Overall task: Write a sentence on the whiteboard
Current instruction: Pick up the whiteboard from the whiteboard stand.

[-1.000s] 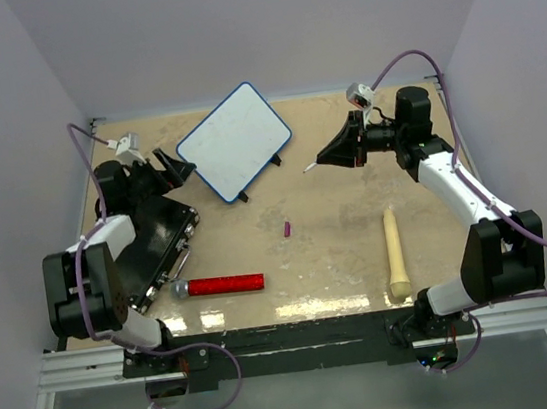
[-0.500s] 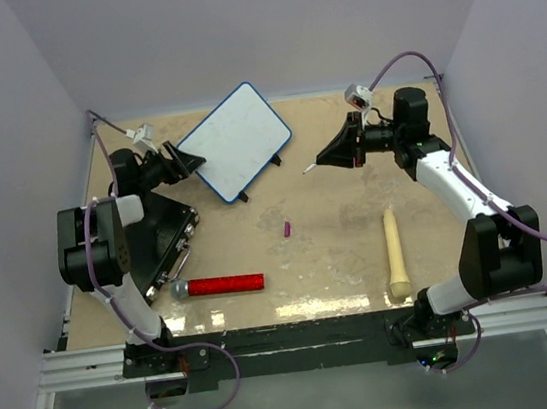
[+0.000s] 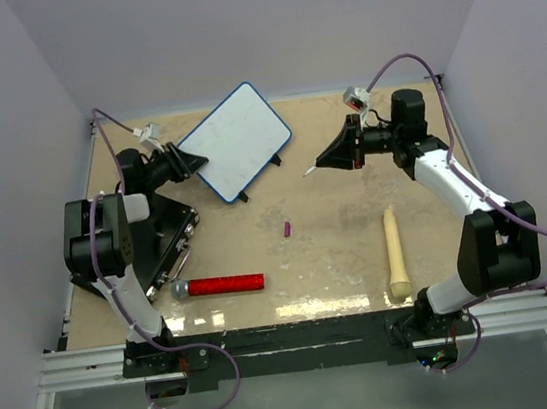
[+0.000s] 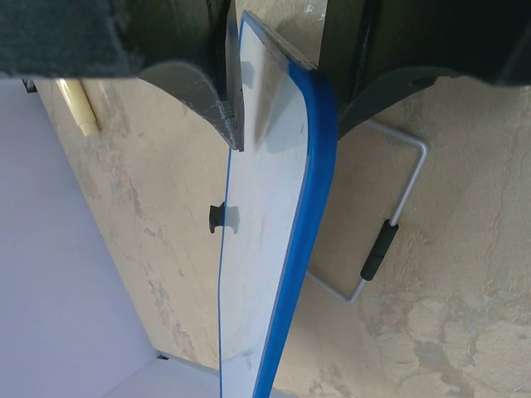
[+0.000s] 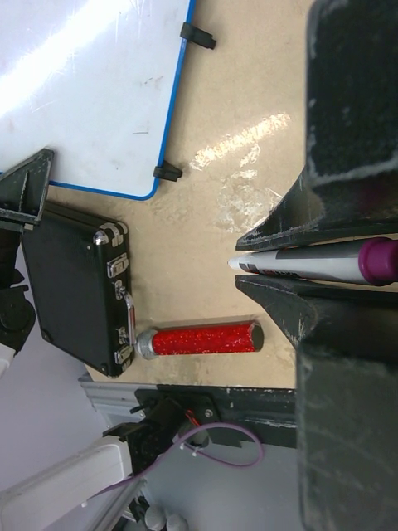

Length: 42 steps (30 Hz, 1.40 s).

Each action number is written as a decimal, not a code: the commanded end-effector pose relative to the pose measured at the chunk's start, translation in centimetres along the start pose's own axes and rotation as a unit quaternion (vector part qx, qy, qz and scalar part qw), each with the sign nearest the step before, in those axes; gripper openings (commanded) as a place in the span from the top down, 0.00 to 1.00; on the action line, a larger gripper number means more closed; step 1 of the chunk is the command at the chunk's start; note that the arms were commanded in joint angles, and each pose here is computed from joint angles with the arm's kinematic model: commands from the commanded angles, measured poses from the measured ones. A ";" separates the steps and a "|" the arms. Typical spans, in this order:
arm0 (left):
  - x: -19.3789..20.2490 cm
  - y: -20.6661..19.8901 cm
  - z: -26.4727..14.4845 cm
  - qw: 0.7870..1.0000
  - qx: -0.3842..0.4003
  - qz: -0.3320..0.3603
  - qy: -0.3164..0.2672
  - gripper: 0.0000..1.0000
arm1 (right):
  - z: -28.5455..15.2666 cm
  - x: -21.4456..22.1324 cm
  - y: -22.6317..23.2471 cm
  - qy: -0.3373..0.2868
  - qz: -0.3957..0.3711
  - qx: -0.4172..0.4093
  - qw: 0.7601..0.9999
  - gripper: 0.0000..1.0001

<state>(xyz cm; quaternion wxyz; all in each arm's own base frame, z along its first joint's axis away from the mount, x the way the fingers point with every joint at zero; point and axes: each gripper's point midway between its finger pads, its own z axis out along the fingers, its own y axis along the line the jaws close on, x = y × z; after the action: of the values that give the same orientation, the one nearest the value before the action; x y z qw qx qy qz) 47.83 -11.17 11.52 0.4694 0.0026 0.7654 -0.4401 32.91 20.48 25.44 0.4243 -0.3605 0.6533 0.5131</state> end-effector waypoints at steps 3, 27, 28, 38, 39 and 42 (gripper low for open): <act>-2.7 -1.4 0.6 0.998 0.034 0.037 -0.044 0.64 | -0.1 -0.7 0.5 -0.002 -0.014 -0.015 1.000 1.00; -13.5 -10.1 -1.9 0.979 0.114 0.077 -0.149 1.00 | -0.1 -0.4 0.1 0.008 -0.033 -0.008 0.999 1.00; -13.7 -10.5 -2.0 0.978 0.117 0.080 -0.151 1.00 | -0.1 -0.4 0.0 0.009 -0.035 -0.007 0.999 1.00; -9.5 -18.3 -3.5 0.970 0.181 0.075 -0.142 1.00 | -1.2 -2.4 1.1 0.025 -0.110 0.022 0.993 1.00; -8.7 -18.8 -3.4 0.970 0.185 0.073 -0.137 1.00 | -1.6 -2.9 1.6 0.026 -0.125 0.026 0.991 1.00; -5.4 -20.6 -3.1 0.972 0.195 0.058 -0.117 1.00 | -2.4 -3.6 2.6 0.038 -0.162 0.045 0.985 1.00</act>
<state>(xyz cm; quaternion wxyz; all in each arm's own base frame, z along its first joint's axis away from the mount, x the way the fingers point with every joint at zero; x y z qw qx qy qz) 43.67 -16.13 26.34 0.5455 0.0381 0.6531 -0.5238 32.66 19.69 25.98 0.4403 -0.4115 0.6530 0.4587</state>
